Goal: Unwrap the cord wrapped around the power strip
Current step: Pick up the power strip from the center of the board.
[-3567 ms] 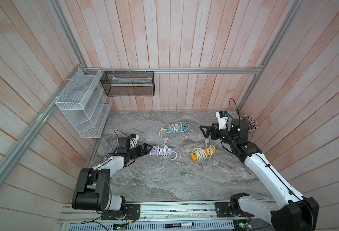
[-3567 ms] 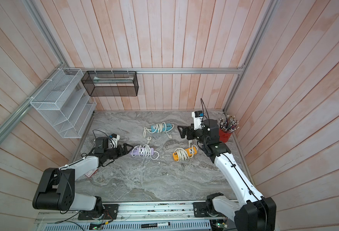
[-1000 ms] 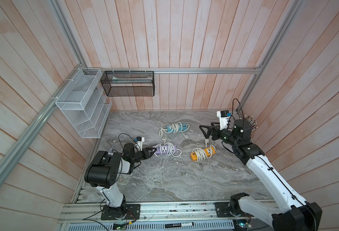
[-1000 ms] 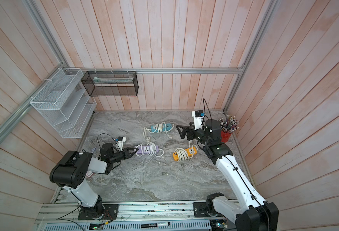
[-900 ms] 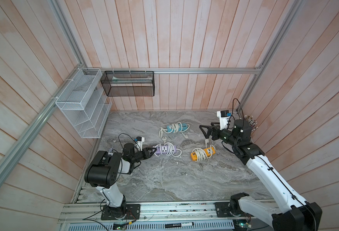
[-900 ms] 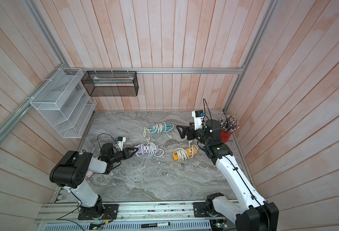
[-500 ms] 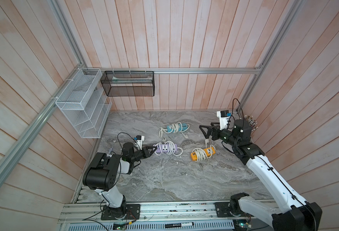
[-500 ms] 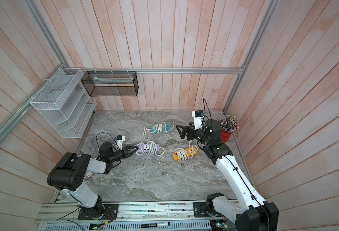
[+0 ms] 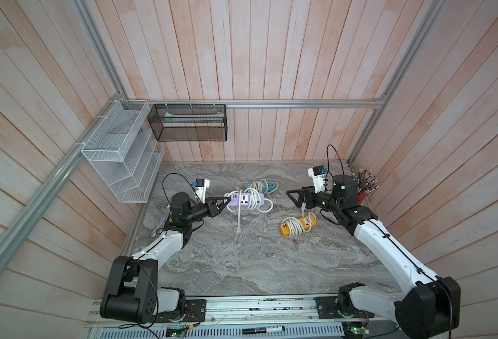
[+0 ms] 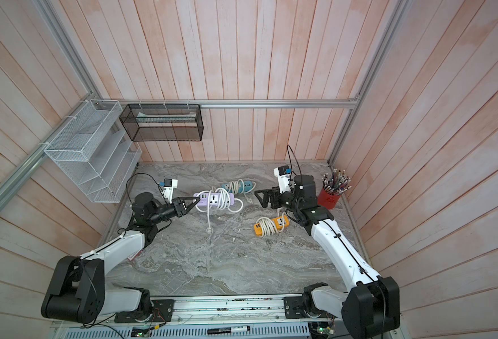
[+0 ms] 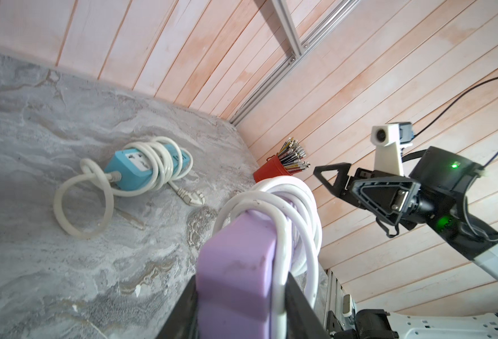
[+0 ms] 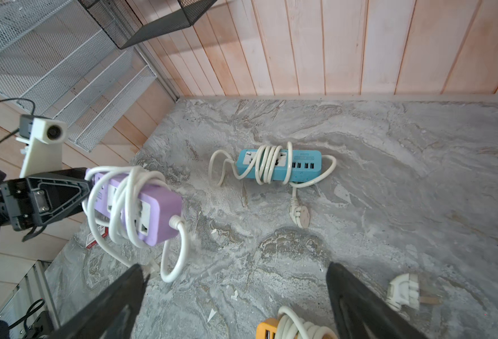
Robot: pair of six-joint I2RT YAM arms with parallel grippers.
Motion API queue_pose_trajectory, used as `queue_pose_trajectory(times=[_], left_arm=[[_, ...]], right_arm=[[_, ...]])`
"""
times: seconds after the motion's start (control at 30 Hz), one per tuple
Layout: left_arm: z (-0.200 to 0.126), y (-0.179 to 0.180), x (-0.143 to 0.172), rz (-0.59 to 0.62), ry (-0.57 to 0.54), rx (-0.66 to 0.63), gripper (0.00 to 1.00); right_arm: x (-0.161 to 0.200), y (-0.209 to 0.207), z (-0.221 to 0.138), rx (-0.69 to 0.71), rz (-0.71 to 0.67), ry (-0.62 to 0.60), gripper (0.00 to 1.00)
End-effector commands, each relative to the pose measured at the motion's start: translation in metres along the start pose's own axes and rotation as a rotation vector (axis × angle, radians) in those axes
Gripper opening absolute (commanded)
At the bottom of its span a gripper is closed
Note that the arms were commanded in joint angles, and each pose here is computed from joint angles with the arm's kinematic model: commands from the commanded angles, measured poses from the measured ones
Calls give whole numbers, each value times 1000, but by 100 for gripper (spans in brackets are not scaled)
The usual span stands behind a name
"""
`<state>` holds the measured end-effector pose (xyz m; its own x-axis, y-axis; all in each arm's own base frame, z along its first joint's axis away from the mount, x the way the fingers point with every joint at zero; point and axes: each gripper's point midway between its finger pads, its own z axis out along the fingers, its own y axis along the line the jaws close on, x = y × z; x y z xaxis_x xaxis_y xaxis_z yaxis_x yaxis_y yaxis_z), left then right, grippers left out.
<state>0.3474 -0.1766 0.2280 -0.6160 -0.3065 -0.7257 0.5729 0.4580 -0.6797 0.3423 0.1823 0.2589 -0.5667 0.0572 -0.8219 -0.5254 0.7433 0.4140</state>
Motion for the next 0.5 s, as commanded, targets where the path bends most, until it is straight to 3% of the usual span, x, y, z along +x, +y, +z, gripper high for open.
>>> queue_pose_trajectory(times=[0.0, 0.1, 0.23, 0.37, 0.47], left_arm=[[-1, -8, -5, 10, 23, 7, 0], [-1, -5, -6, -3, 19, -12, 0], [-3, -10, -16, 13, -7, -28, 0], [-5, -18, -34, 42, -29, -56, 0], [-6, -25, -48, 64, -47, -72, 0]], right_arm=[[3, 14, -1, -55, -8, 17, 98], [10, 31, -2, -112, -52, 32, 99], [19, 87, -9, -216, -220, 16, 99], [31, 120, -2, -185, -357, 27, 98], [33, 135, 2, -181, -388, 13, 99]])
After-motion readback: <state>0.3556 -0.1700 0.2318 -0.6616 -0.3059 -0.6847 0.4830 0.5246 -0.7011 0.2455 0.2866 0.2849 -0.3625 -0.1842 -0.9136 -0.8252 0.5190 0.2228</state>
